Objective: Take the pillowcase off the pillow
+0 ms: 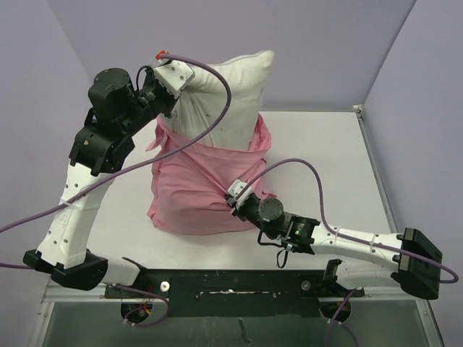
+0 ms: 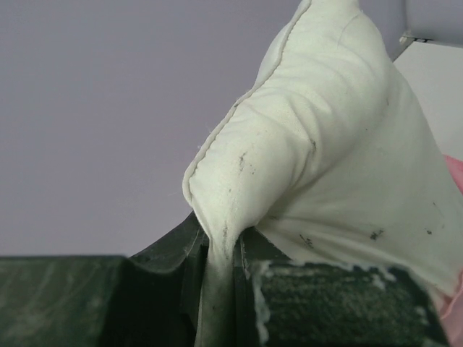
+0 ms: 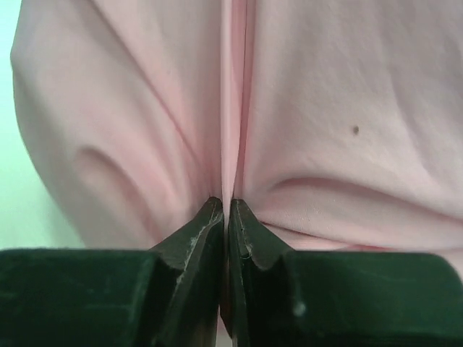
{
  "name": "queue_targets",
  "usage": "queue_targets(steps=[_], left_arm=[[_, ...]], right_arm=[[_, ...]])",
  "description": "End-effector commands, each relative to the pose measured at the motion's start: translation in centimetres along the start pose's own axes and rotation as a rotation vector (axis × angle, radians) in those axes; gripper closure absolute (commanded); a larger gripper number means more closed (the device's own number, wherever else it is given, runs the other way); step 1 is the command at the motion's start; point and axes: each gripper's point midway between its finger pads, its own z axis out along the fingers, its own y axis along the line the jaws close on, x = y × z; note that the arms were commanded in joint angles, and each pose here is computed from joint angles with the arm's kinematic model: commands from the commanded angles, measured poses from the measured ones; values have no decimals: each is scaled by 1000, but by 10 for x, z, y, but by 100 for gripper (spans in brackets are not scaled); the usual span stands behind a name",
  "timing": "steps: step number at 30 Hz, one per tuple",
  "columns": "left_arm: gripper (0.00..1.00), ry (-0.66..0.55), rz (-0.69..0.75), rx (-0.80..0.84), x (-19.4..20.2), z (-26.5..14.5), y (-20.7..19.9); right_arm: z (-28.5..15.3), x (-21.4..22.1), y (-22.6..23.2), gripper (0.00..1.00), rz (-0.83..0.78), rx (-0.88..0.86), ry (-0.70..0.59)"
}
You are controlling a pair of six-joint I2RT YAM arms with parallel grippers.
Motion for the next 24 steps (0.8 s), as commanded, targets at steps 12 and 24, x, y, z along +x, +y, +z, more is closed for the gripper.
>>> queue_targets(steps=[12, 24], left_arm=[[100, -394, 48, -444, -134, -55, 111], [100, -284, 18, -361, -91, -37, 87]], right_arm=[[-43, 11, -27, 46, -51, 195, 96], [33, 44, 168, 23, -557, -345, 106]])
